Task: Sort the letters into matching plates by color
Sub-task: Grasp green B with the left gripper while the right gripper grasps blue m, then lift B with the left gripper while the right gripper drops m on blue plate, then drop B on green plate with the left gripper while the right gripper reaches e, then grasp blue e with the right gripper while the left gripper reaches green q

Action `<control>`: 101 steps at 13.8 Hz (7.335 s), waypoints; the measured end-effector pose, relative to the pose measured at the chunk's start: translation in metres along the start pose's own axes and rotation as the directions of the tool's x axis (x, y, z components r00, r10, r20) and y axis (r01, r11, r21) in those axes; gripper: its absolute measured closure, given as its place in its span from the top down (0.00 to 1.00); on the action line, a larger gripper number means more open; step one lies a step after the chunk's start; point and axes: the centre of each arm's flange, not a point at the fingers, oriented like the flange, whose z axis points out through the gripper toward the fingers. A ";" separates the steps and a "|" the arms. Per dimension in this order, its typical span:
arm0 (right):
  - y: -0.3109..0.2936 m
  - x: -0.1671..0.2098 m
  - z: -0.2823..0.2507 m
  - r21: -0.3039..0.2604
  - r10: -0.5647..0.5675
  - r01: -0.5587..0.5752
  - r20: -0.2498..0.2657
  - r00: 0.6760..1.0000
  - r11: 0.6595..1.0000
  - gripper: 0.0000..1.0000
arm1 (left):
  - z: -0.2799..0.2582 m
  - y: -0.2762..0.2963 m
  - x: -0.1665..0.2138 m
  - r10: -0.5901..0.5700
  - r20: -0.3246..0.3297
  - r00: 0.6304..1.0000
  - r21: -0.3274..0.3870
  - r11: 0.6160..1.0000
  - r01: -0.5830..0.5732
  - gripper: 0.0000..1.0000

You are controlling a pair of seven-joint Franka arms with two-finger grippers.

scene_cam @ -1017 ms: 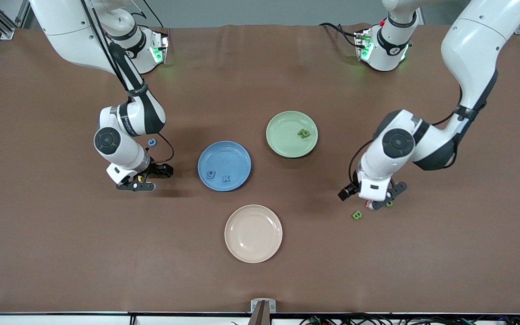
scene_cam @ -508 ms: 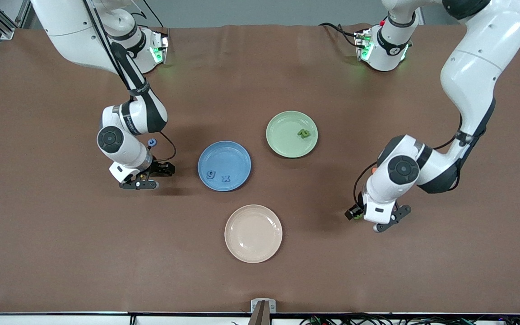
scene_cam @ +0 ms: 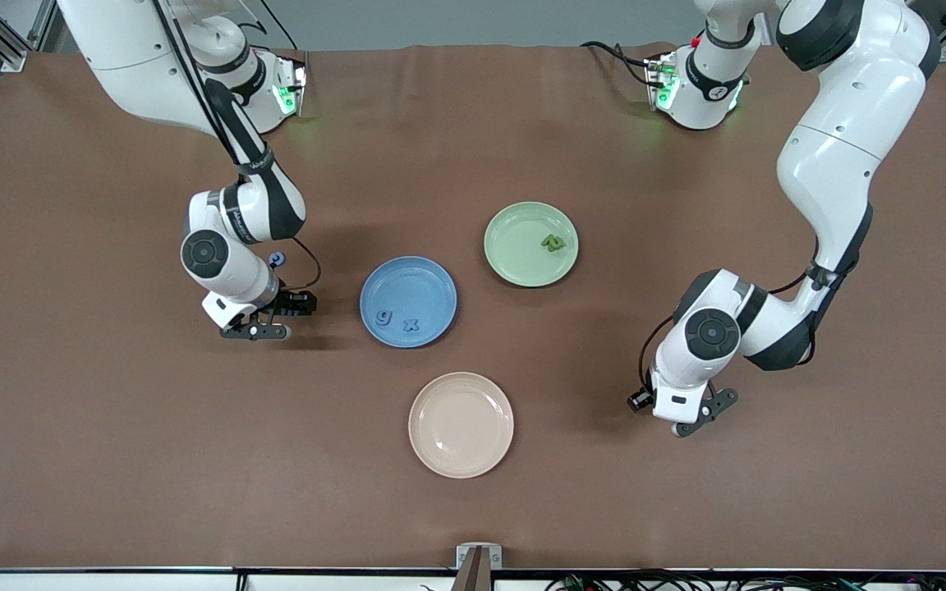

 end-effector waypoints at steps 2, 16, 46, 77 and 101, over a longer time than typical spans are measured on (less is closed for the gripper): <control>0.000 0.000 -0.001 0.000 0.000 0.000 0.000 1.000 1.000 0.71 | 0.000 0.000 0.001 -0.004 -0.001 1.000 -0.001 1.000 0.004 0.65; -0.070 -0.003 -0.029 -0.010 0.115 -0.115 0.045 0.992 0.993 0.41 | 0.006 -0.002 -0.001 -0.040 0.018 0.999 0.006 0.999 0.040 0.59; -0.145 0.003 -0.111 -0.064 0.209 -0.203 0.095 0.973 0.977 1.00 | -0.096 -0.009 -0.241 -0.081 0.179 0.980 0.080 0.994 0.068 0.35; 0.056 -0.119 0.013 0.003 -0.013 0.013 -0.036 0.999 1.000 0.81 | -0.047 -0.015 -0.330 -0.105 0.177 0.979 0.131 0.988 0.082 0.35; -0.114 -0.071 -0.080 0.010 0.168 -0.168 0.007 0.986 0.986 0.35 | -0.093 -0.049 -0.044 0.007 0.045 0.999 0.034 0.999 -0.009 1.00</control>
